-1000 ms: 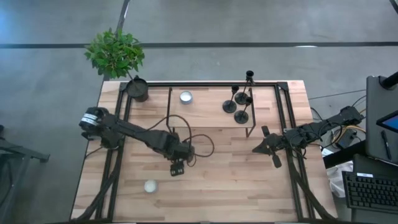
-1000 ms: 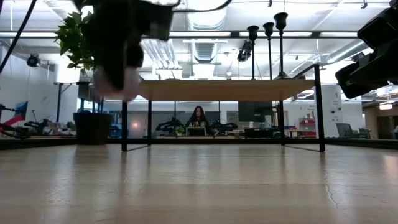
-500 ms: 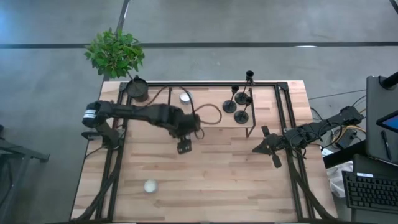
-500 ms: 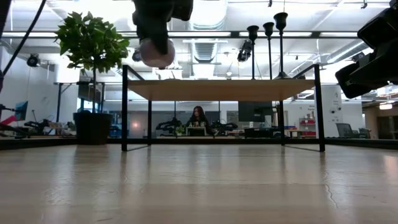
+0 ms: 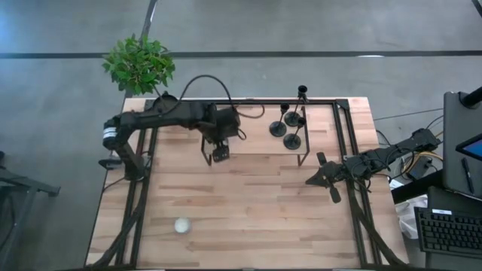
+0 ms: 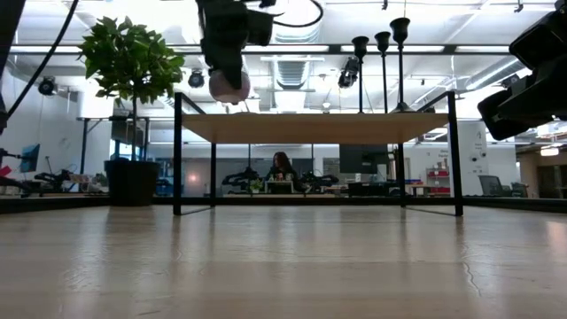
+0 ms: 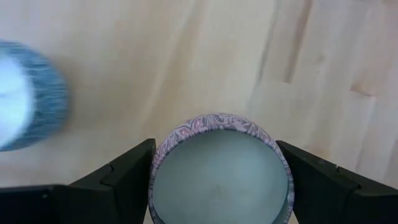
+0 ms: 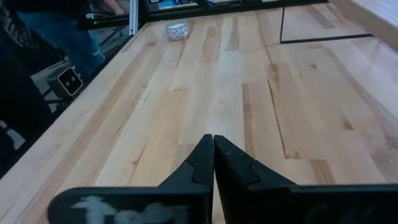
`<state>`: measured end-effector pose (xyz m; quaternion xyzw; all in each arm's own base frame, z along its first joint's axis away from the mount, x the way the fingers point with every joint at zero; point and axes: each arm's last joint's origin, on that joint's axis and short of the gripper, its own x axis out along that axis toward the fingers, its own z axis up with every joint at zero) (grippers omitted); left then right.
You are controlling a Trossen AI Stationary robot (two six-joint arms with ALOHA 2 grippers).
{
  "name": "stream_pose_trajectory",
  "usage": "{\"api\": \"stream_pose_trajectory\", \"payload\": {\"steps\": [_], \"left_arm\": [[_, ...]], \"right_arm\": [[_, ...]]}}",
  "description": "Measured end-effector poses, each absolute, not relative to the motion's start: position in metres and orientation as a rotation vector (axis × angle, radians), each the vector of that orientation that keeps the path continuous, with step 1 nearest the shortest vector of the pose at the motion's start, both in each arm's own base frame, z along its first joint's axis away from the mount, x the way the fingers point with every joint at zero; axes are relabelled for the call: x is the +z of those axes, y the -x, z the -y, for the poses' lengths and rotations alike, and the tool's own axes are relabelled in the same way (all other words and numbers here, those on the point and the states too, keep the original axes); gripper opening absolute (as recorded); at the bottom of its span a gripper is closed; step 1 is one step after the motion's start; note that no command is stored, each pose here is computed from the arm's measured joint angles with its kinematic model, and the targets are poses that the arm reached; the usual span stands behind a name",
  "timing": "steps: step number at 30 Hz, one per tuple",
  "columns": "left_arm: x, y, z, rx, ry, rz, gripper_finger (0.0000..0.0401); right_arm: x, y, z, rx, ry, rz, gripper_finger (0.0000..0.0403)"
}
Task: Pick & Place candle stick holders
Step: Put the pink scented candle on the shelf
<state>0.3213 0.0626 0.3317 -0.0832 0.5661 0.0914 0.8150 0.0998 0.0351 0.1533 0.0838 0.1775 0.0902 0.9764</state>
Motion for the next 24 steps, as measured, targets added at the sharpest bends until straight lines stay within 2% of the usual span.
{"api": "stream_pose_trajectory", "payload": {"steps": [9, 24], "left_arm": [[0.333, -0.311, -0.098, 0.182, 0.127, -1.219, 0.0294], [0.332, -0.302, -0.127, 0.168, 0.091, -1.212, 0.0294]], "right_arm": [[0.153, -0.1, -0.035, 0.182, -0.169, -0.358, 0.0008], [0.153, -0.1, -0.035, 0.182, -0.169, -0.358, 0.0008]]}}
